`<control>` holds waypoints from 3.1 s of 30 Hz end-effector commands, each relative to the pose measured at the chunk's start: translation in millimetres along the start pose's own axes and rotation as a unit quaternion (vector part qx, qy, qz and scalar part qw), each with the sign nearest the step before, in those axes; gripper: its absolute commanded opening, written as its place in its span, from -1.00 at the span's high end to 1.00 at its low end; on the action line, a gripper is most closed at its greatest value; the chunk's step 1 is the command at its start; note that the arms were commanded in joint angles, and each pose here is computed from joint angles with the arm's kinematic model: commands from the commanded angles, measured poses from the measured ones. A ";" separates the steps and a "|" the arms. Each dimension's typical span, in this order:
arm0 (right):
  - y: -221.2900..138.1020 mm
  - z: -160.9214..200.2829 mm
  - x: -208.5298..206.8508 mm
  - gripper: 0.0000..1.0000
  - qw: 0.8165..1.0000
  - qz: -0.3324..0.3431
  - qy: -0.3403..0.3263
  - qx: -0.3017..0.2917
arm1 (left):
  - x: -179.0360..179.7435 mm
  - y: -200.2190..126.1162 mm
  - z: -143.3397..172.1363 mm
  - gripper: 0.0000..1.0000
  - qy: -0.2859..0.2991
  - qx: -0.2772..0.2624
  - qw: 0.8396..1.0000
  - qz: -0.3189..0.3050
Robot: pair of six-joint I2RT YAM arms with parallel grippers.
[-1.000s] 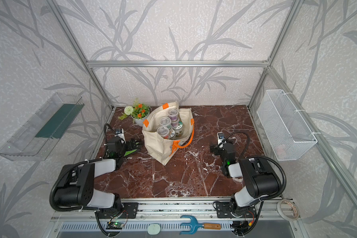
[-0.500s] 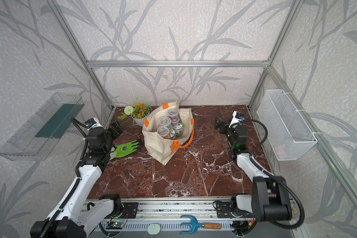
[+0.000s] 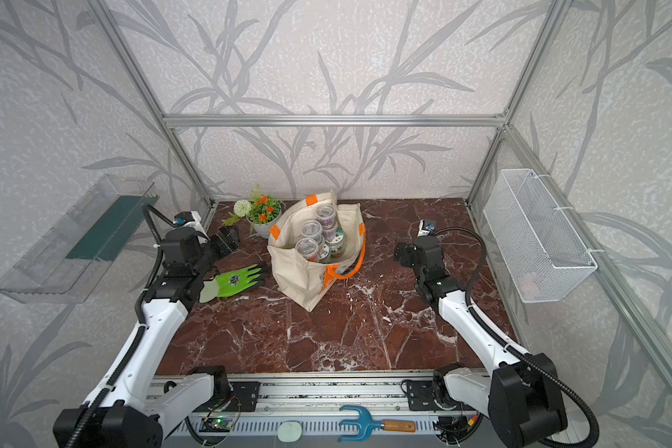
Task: Take out the seed jars from the canvas bag
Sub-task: Pick up the seed jar from the canvas bag.
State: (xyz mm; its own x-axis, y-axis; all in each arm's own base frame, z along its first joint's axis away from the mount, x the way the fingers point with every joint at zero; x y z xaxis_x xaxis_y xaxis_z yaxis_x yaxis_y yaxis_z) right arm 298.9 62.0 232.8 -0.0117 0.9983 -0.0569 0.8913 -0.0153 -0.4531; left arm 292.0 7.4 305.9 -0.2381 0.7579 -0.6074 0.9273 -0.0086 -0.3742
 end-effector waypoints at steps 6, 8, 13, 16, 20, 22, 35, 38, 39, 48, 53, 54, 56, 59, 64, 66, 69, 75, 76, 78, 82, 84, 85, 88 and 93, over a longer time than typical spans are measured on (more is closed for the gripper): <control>-18.8 -18.8 11.4 -0.98 0.998 -0.060 0.018 0.031 | -58.5 39.0 15.9 -0.53 0.142 0.090 0.986 -0.002; -18.7 -18.5 13.4 -0.99 0.997 -0.069 0.022 0.040 | -66.3 52.4 19.3 -0.43 0.140 0.114 0.984 0.006; -22.9 -22.7 14.5 -0.98 0.995 -0.078 0.022 0.050 | -80.5 77.3 22.2 -0.41 0.144 0.149 0.978 0.027; -24.8 -24.3 15.3 -0.99 0.995 -0.084 0.020 0.057 | -83.9 89.1 26.4 -0.39 0.144 0.165 0.975 0.028; -27.2 -26.8 15.5 -0.99 0.994 -0.087 0.021 0.064 | -87.1 99.0 35.7 -0.39 0.145 0.199 0.968 0.038; -28.8 -27.9 15.3 -0.99 0.994 -0.087 0.022 0.065 | -88.3 100.9 39.9 -0.39 0.150 0.213 0.965 0.040; -42.8 -47.2 16.3 -0.99 0.993 -0.103 0.028 0.058 | -90.2 93.2 46.6 -0.36 0.124 0.233 0.963 0.054; -44.8 -50.6 15.6 -0.99 0.993 -0.102 0.028 0.056 | -96.6 81.8 40.1 -0.43 0.115 0.225 0.965 0.072; -45.2 -51.0 15.2 -0.99 0.993 -0.101 0.028 0.056 | -98.0 77.6 37.4 -0.45 0.115 0.219 0.966 0.075; -52.1 -61.7 25.3 -0.98 0.993 -0.109 0.006 0.055 | -90.6 72.6 44.9 -0.56 0.140 0.232 0.961 0.054; -66.6 -75.1 44.9 -0.99 0.992 -0.102 -0.045 0.065 | -83.1 85.8 56.3 -0.52 0.156 0.239 0.958 0.019; -69.5 -78.1 51.1 -0.99 0.991 -0.105 -0.056 0.068 | -83.2 88.0 57.8 -0.49 0.155 0.242 0.958 0.021; -76.2 -85.6 63.6 -1.00 0.989 -0.108 -0.075 0.067 | -84.5 91.4 61.1 -0.30 0.154 0.250 0.956 0.026; -84.0 -95.7 86.2 -0.99 0.985 -0.132 -0.088 0.066 | -88.5 92.4 65.7 0.15 0.156 0.259 0.952 0.037; -81.4 -107.2 129.4 -0.94 0.974 -0.193 -0.087 0.076 | -92.2 87.1 74.0 0.84 0.166 0.260 0.950 0.041; -75.6 -109.3 150.3 -0.93 0.968 -0.218 -0.090 0.084 | -92.7 83.7 75.6 1.00 0.166 0.256 0.951 0.042; -61.0 -109.2 177.4 -0.91 0.959 -0.241 -0.100 0.111 | -93.5 77.7 77.1 1.00 0.162 0.251 0.953 0.049; -24.3 -103.1 214.7 -0.84 0.949 -0.261 -0.093 0.150 | -93.1 67.2 75.9 1.00 0.157 0.233 0.958 0.059; -19.4 -102.3 218.2 -0.82 0.949 -0.260 -0.091 0.154 | -93.2 65.6 75.9 1.00 0.156 0.231 0.959 0.061; -10.9 -101.2 223.3 -0.81 0.951 -0.248 -0.091 0.159 | -92.8 64.4 75.4 1.00 0.154 0.225 0.960 0.063; 0.7 -101.9 225.8 -0.81 0.960 -0.221 -0.082 0.152 | -91.5 64.6 75.5 1.00 0.155 0.222 0.961 0.060; 4.8 -103.3 227.2 -0.81 0.963 -0.212 -0.078 0.149 | -91.2 65.8 75.9 1.00 0.156 0.221 0.961 0.058; 6.5 -104.1 227.9 -0.81 0.964 -0.208 -0.077 0.148 | -90.6 66.1 76.0 1.00 0.156 0.221 0.961 0.056; 10.2 -108.5 228.9 -0.81 0.969 -0.196 -0.066 0.137 | -89.6 66.5 75.7 1.00 0.158 0.219 0.961 0.052; 19.0 -116.6 232.1 -0.81 0.975 -0.181 -0.050 0.122 | -88.2 67.4 76.1 1.00 0.160 0.216 0.962 0.047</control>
State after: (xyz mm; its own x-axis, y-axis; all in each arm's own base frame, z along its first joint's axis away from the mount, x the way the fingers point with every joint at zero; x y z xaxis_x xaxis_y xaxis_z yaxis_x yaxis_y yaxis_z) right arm 356.1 297.2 308.6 -0.4045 0.9124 0.0630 0.6471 0.3342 -0.6853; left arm 357.9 -111.6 279.6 0.0126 0.8962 -0.4434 0.7079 -0.3212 -0.6291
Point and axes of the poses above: each gripper's point midway between its finger pads, its own y axis out along the fingers, its own x axis along the line the jaws close on, z = x × y, the point moved 8 cm from there along -y, back along the fingers, and after that the axes turned 13 degrees about -y, right-handed, at the moved point
